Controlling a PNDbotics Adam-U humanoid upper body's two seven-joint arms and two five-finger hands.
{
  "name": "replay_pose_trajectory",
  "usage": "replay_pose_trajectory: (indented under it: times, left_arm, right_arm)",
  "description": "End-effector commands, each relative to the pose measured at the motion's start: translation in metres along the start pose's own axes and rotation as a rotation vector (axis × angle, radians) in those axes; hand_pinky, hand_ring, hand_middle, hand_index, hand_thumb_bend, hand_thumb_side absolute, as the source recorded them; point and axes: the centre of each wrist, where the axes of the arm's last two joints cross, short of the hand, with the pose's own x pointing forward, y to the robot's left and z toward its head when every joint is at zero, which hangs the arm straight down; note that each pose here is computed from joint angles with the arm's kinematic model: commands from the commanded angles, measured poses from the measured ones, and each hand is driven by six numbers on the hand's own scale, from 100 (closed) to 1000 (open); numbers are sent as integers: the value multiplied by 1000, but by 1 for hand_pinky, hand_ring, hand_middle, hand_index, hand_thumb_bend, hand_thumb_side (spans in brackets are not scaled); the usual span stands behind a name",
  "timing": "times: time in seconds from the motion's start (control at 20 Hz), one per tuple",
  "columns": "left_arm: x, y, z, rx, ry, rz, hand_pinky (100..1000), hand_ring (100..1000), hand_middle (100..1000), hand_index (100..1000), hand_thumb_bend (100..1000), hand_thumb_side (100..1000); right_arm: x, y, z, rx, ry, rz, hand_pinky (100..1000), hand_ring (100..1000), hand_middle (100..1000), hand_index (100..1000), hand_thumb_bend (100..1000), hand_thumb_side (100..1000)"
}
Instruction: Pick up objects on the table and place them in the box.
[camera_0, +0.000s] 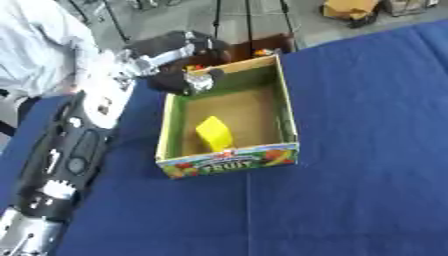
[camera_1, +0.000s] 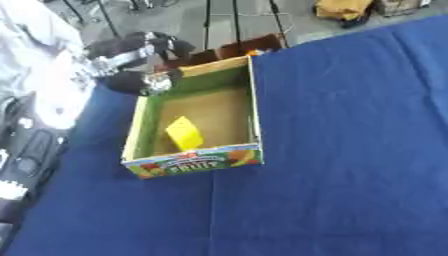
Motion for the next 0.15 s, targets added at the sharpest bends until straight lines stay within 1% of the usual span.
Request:
replay_pose_trajectory:
  times: [0.05,0.15]
  left_arm:
    - [-1,35,30,170,10,-39,685,790,765,958,332,934]
    - [-2,35,46,249,35,-10,681,783,760,969,392,957]
  right_arm:
    - [3,-4,-6,-17,-26,27,664,786,564,757,117,615]
    - [3,-4,-5,-28,-24,33,662,782,569,756,100,605]
